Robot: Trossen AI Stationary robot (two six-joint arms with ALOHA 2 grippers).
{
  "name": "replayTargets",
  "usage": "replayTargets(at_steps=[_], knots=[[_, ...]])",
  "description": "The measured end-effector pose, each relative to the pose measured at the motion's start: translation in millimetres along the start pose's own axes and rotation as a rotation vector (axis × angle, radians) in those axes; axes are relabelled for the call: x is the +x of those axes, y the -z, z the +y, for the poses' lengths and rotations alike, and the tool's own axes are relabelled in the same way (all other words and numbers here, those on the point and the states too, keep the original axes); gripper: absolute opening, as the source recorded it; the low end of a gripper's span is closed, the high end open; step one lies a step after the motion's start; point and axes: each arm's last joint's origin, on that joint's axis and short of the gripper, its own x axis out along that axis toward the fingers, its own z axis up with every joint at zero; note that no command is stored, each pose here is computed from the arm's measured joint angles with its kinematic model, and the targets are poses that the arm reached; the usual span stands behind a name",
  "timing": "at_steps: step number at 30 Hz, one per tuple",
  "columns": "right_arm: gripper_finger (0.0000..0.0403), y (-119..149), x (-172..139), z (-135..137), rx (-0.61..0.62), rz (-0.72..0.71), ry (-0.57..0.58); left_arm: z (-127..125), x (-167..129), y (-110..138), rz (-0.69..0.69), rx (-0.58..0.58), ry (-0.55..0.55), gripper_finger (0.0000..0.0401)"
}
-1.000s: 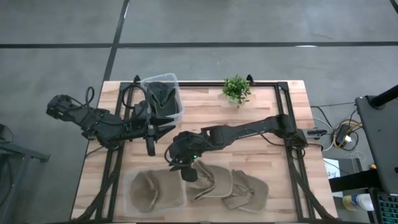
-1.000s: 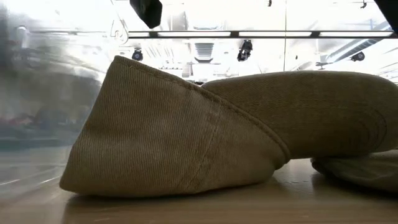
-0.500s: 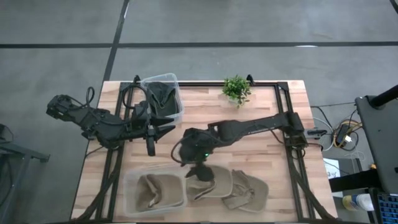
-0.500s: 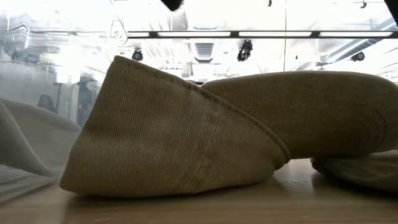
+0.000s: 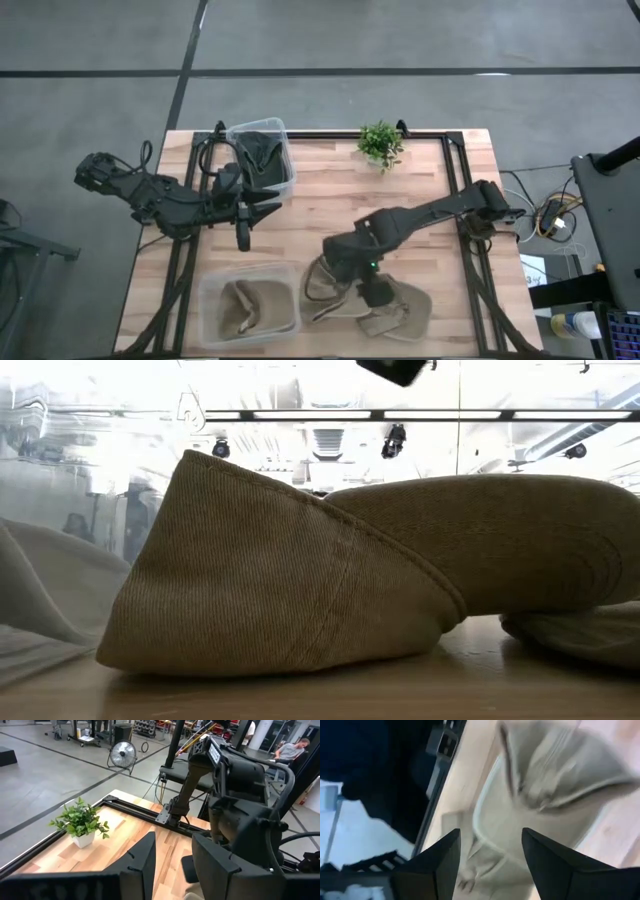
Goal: Pick & Place hat
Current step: Put the brown cap into the bottom transparent bin
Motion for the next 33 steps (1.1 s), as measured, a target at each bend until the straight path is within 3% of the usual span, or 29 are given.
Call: replayTargets(at_steps=[7,15,27,33], knots=[[0.0191,25,32,10,0.09,0.082,0.027,-1,3,5,0.029,0.008,-0.014,0.0119],[0.0192,42,59,1,0.131,0.093,0.388,-2,10,16,0.06,0.013,-0.03,0.0119],[0.0192,45,75,-12,0.141,0.02,0.419,0,14,27,0.072,0.026,-0.064,0.0119],[0.0191,49,75,-31,0.212,0.013,0.485,0,14,29,0.076,0.025,-0.067,0.0119]])
